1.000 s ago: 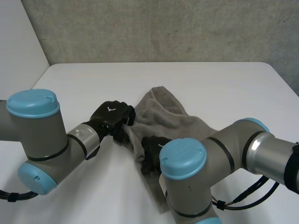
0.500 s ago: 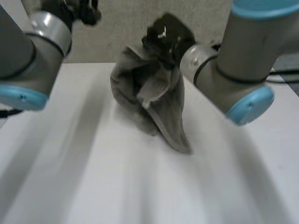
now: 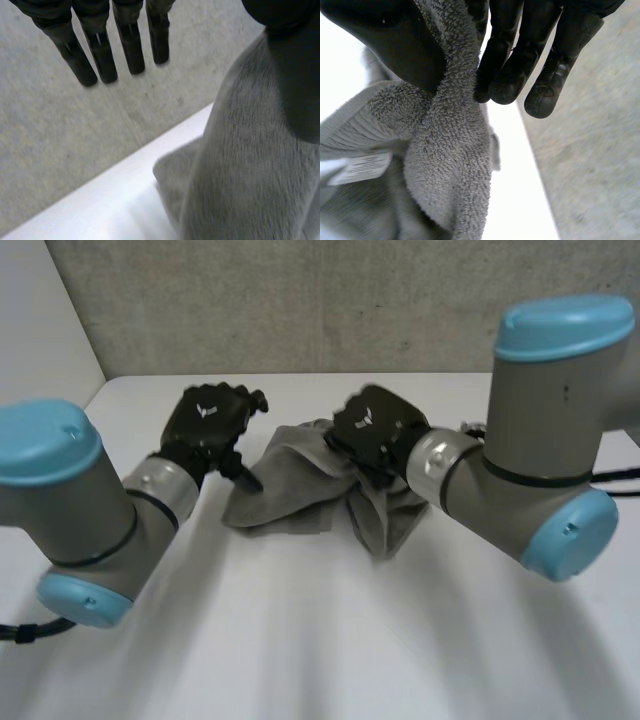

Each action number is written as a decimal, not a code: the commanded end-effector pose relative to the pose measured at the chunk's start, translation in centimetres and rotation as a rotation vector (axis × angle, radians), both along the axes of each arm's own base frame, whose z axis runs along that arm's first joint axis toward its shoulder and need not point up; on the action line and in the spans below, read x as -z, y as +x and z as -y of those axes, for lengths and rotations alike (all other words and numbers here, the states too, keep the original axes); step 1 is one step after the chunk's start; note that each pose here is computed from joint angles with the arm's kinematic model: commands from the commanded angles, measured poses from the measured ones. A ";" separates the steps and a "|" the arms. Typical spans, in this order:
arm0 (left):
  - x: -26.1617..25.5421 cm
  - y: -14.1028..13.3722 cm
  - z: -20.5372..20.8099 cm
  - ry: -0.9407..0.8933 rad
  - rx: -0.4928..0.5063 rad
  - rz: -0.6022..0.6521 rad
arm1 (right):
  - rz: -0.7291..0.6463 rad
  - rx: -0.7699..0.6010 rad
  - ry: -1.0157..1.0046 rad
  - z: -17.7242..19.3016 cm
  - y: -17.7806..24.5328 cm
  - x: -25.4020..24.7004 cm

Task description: Fold the towel.

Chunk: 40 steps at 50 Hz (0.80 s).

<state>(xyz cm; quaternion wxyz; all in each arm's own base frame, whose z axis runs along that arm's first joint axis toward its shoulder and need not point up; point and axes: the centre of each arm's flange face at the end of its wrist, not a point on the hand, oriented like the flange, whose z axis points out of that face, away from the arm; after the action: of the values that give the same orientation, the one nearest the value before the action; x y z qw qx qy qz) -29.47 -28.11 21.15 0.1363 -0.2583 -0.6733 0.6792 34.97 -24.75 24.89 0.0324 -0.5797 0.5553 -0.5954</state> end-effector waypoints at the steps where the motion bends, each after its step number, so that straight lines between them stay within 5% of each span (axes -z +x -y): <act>1: 3.9 0.0 1.6 0.041 -0.017 0.019 | -0.036 0.078 0.067 0.6 -3.8 1.2; 13: 6.2 -1.7 3.9 0.050 0.016 0.028 | -0.042 0.088 0.253 1.3 -8.1 4.6; 25: 9.9 -4.1 2.7 0.189 0.273 0.056 | -0.058 0.090 0.337 0.0 -8.8 6.8; 40: 7.9 -3.4 2.3 0.226 0.258 0.063 | 0.014 0.171 0.326 2.5 -9.8 5.6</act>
<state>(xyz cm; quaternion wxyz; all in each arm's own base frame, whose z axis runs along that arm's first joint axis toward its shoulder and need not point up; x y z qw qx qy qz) -33.21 -30.36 11.99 0.2341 -0.3521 -0.7139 0.5582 25.23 -26.83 19.06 0.0762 -0.5243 0.6862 -0.4984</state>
